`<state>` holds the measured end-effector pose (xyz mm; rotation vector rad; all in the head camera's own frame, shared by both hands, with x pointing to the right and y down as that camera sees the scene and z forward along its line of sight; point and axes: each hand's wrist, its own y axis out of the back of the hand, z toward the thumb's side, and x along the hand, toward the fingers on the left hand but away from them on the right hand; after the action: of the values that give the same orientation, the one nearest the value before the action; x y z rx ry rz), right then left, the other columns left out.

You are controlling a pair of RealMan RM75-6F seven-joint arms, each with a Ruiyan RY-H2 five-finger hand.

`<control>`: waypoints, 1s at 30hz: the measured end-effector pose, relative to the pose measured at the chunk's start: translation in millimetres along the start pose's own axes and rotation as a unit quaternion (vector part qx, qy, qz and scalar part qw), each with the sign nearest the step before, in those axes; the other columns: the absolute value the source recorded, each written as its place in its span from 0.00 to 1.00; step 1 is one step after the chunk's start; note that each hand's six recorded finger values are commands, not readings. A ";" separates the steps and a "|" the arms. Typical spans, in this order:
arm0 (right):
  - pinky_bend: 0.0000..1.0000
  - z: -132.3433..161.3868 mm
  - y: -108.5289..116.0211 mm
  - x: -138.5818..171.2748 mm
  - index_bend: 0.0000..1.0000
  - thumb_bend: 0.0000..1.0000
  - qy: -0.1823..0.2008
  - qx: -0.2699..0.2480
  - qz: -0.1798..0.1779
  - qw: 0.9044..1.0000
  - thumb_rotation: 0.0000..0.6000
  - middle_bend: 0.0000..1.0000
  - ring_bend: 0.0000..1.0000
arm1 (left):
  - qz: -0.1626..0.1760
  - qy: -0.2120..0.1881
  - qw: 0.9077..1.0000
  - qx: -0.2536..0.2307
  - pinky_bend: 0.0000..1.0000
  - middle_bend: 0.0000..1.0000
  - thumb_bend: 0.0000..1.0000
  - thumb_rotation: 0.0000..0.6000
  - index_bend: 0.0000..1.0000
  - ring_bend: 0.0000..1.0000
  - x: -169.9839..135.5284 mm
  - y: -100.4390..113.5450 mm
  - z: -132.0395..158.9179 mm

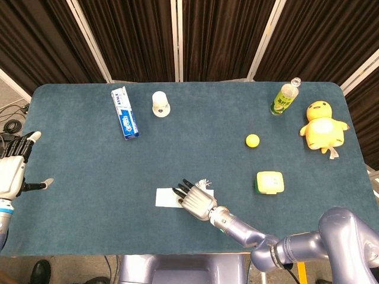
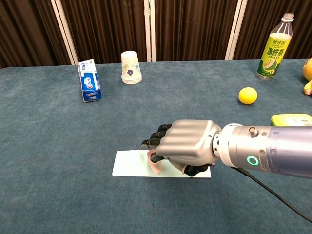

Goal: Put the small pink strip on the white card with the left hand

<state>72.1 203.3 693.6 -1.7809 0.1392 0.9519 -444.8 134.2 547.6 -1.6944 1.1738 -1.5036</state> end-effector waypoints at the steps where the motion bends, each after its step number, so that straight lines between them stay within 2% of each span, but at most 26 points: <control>1: 0.00 -0.4 0.1 0.2 0.33 0.89 -0.001 0.001 0.000 1.000 1.00 0.00 0.00 | 0.000 0.000 1.000 0.000 0.00 0.00 0.00 1.00 0.00 0.00 0.1 0.0 0.1; 7: 0.00 -2.4 5.6 1.6 0.33 0.89 -0.004 -0.004 -0.008 1.000 1.00 0.00 0.00 | -0.001 0.000 1.000 0.001 0.00 0.00 0.00 1.00 0.00 0.00 0.1 -0.3 0.1; 13: 0.00 -20.6 25.3 8.8 0.33 0.89 -0.025 -0.011 -0.036 0.999 1.00 0.00 0.00 | -0.001 0.001 1.000 0.000 0.00 0.00 0.00 1.00 0.00 0.00 0.4 -0.2 -0.6; 18: 0.00 -48.8 46.3 27.7 0.33 0.88 -0.054 -0.014 -0.064 0.996 1.00 0.00 0.00 | -0.002 0.000 1.000 -0.001 0.00 0.00 0.00 1.00 0.00 0.00 -0.4 -0.3 -0.3; 23: 0.00 -85.5 61.6 60.2 0.31 0.85 -0.096 -0.021 -0.093 0.991 1.00 0.00 0.00 | -0.001 -0.003 1.000 0.000 0.00 0.00 0.00 1.00 0.00 0.00 -4.3 0.3 0.2; 25: 0.00 -99.5 64.8 75.4 0.29 0.81 -0.114 -0.025 -0.104 0.988 1.00 0.00 0.00 | -0.001 -0.004 1.000 0.001 0.00 0.00 0.00 1.00 0.00 0.00 -6.3 0.4 -0.1; 27: 0.00 -115.1 66.3 94.4 0.24 0.68 -0.135 -0.033 -0.116 0.983 1.00 0.00 0.00 | -0.001 -0.005 1.000 0.003 0.00 0.00 0.00 1.00 0.00 0.00 -8.8 0.5 -0.9; 30: 0.00 -137.8 62.5 125.7 0.11 0.32 -0.171 -0.047 -0.131 0.975 1.00 0.00 0.00 | 0.000 -0.005 1.000 0.005 0.00 0.00 0.00 1.00 0.00 0.00 -15.0 1.5 -4.5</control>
<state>198.6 103.1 581.0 -1.6420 -0.3567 1.0682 -449.2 147.4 540.2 -1.6931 1.1587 -1.4975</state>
